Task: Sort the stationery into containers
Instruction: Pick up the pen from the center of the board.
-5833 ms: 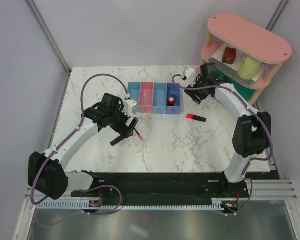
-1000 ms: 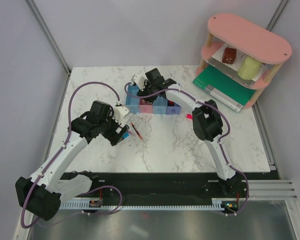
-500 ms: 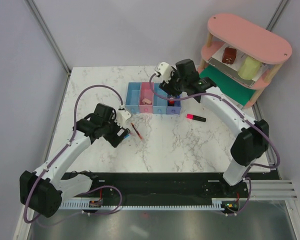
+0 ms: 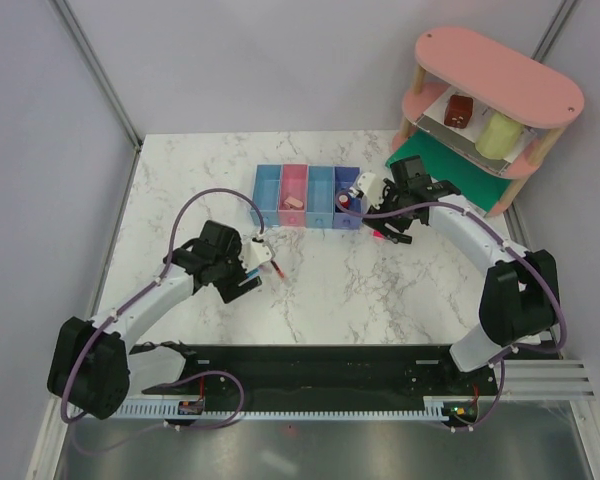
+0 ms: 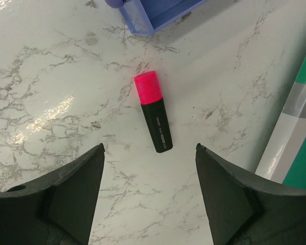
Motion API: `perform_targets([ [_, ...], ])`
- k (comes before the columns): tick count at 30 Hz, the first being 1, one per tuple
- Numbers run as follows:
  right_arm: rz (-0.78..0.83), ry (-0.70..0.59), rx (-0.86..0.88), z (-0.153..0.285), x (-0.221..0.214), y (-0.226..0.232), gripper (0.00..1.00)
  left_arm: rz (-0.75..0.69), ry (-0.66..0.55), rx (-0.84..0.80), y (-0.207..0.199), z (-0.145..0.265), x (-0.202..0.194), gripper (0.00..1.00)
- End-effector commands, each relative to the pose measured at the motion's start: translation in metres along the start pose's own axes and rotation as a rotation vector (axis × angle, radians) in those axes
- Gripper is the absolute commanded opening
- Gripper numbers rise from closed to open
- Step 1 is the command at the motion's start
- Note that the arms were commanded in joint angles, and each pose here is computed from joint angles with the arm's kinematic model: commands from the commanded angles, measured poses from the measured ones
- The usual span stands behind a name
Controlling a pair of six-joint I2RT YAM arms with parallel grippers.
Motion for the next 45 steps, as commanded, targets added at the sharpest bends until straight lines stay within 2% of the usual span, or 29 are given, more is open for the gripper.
perform_targets([
  [1,0.008,-0.037,0.015,-0.013,0.002,-0.009,0.8,-0.098,0.001,0.04,0.007,-0.022,-0.006,0.99],
  [9,-0.035,0.013,0.059,-0.055,-0.019,-0.025,0.83,-0.025,0.047,-0.001,-0.001,-0.055,-0.017,0.96],
  [18,-0.072,0.046,0.079,-0.079,-0.046,-0.037,0.83,-0.012,0.068,-0.021,-0.001,-0.067,-0.018,0.91],
  [21,-0.079,0.048,0.101,-0.085,-0.054,-0.034,0.83,-0.012,0.078,-0.03,-0.002,-0.068,-0.019,0.82],
  [22,-0.079,0.048,0.103,-0.086,-0.056,-0.034,0.83,-0.01,0.081,-0.036,-0.002,-0.068,-0.019,0.73],
  [24,-0.078,0.055,0.109,-0.093,-0.06,-0.031,0.82,-0.008,0.089,-0.055,-0.005,-0.067,-0.02,0.61],
  [25,-0.081,0.058,0.115,-0.095,-0.062,-0.029,0.82,-0.003,0.09,-0.061,-0.005,-0.067,-0.02,0.49],
  [26,-0.084,0.059,0.12,-0.098,-0.064,-0.029,0.82,-0.001,0.09,-0.068,-0.007,-0.067,-0.02,0.43],
  [27,-0.084,0.059,0.128,-0.101,-0.064,-0.027,0.81,0.004,0.095,-0.075,-0.007,-0.066,-0.02,0.32],
  [29,-0.09,0.059,0.148,-0.106,-0.067,-0.025,0.77,0.009,0.098,-0.079,-0.008,-0.064,-0.02,0.2],
  [30,-0.092,0.058,0.156,-0.108,-0.067,-0.023,0.75,0.011,0.098,-0.082,-0.008,-0.063,-0.019,0.11],
  [33,-0.097,0.065,0.181,-0.114,-0.071,-0.018,0.65,0.021,0.102,-0.088,-0.007,-0.056,-0.017,0.02],
  [40,-0.095,0.096,0.225,-0.112,-0.087,0.002,0.26,0.031,0.071,-0.101,-0.003,-0.018,-0.001,0.02],
  [45,-0.12,0.085,0.23,-0.099,-0.09,0.013,0.13,0.048,-0.067,-0.096,0.013,0.026,0.04,0.02],
])
Point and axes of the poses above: each gripper's point midway between its finger pads, its own z axis back along the fingers, its own y axis along the line the jaws close on, x = y × z, the point moved 6 cm from there along z, back along the fingers
